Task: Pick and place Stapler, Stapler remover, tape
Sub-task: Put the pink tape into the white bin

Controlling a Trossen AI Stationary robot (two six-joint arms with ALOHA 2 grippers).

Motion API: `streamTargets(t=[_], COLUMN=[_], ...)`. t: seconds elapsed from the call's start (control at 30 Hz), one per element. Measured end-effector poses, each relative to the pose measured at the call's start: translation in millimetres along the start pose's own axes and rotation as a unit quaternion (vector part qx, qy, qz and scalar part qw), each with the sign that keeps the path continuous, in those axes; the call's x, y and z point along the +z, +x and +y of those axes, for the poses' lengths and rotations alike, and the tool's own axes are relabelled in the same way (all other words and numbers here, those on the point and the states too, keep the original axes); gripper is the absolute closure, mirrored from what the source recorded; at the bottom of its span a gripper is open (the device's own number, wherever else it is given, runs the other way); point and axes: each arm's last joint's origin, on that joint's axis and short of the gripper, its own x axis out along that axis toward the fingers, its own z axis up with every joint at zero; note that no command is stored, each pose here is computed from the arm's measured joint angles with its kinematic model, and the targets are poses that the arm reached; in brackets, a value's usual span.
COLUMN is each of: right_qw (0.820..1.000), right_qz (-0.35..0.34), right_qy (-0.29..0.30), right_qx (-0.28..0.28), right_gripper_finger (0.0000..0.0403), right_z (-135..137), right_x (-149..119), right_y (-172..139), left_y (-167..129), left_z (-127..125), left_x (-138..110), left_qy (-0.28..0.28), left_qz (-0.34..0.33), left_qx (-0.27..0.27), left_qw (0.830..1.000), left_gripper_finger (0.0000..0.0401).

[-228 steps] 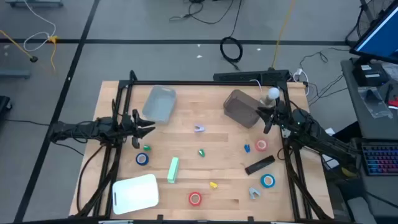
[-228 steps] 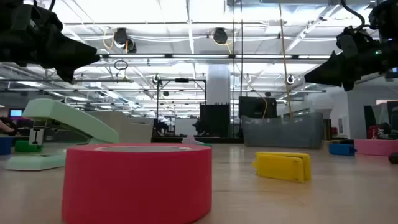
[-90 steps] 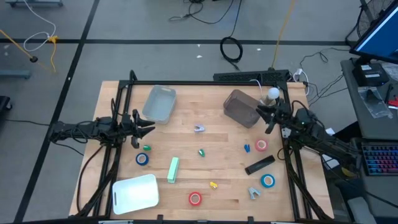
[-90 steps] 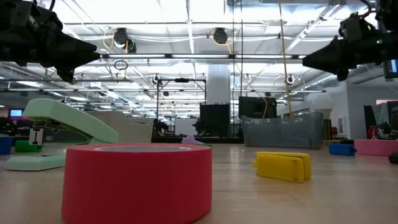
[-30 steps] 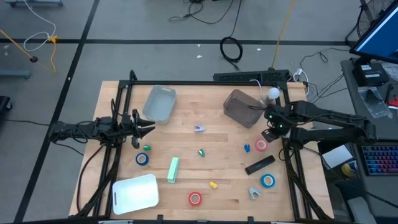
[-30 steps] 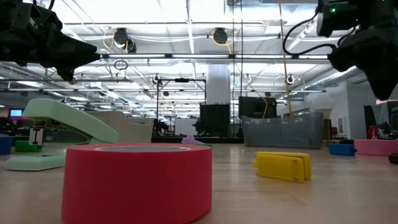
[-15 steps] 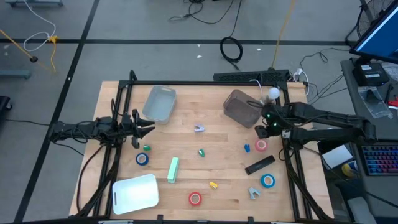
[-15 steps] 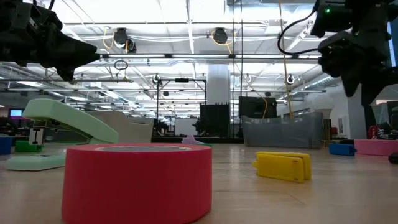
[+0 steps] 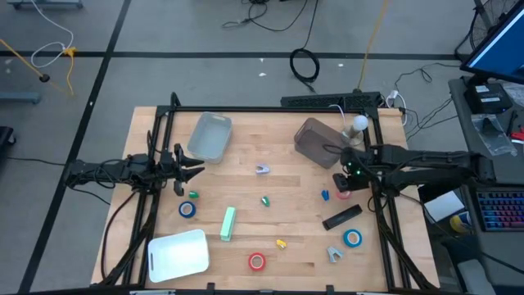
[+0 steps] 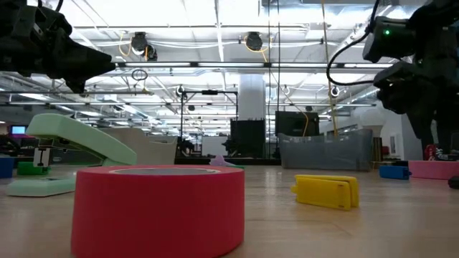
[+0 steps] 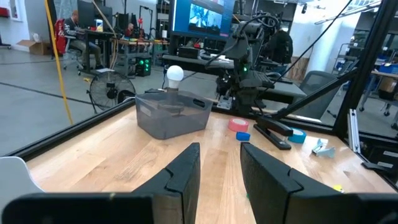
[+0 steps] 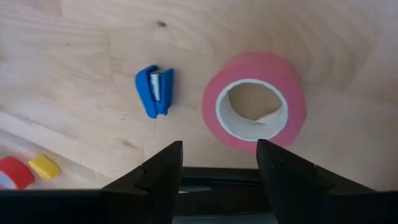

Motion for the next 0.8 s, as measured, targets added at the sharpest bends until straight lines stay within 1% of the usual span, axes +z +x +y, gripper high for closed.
streamTargets(t=[0.23,0.4,0.47,0.53,0.6,0.8], right_qw=[1.000,0.999,0.999,0.999,0.998,0.999], right_qz=[0.000,-0.001,-0.007,-0.019,-0.033,-0.031], right_qy=[0.030,0.048,0.040,0.020,0.005,-0.007], right_qx=[-0.005,0.004,0.021,0.044,0.049,0.015], right_gripper_finger=[0.0206,0.0206,0.0206,0.0207,0.0207,0.0206], right_z=[-4,-2,1,6,8,8], right_x=[0,0,1,3,5,8], right_y=[7,7,7,6,7,14], left_y=[0,0,0,0,0,0], left_z=[0,0,0,0,0,0], left_x=[0,0,0,0,0,0], left_qy=[0.000,0.000,0.000,0.000,0.000,-0.001], left_qz=[0.000,0.000,0.000,0.000,0.000,0.000], left_qx=[0.000,0.000,0.000,0.000,0.000,0.000], left_qw=[1.000,1.000,1.000,1.000,1.000,1.000], left_gripper_finger=[0.0281,0.0281,0.0281,0.0281,0.0281,0.0281])
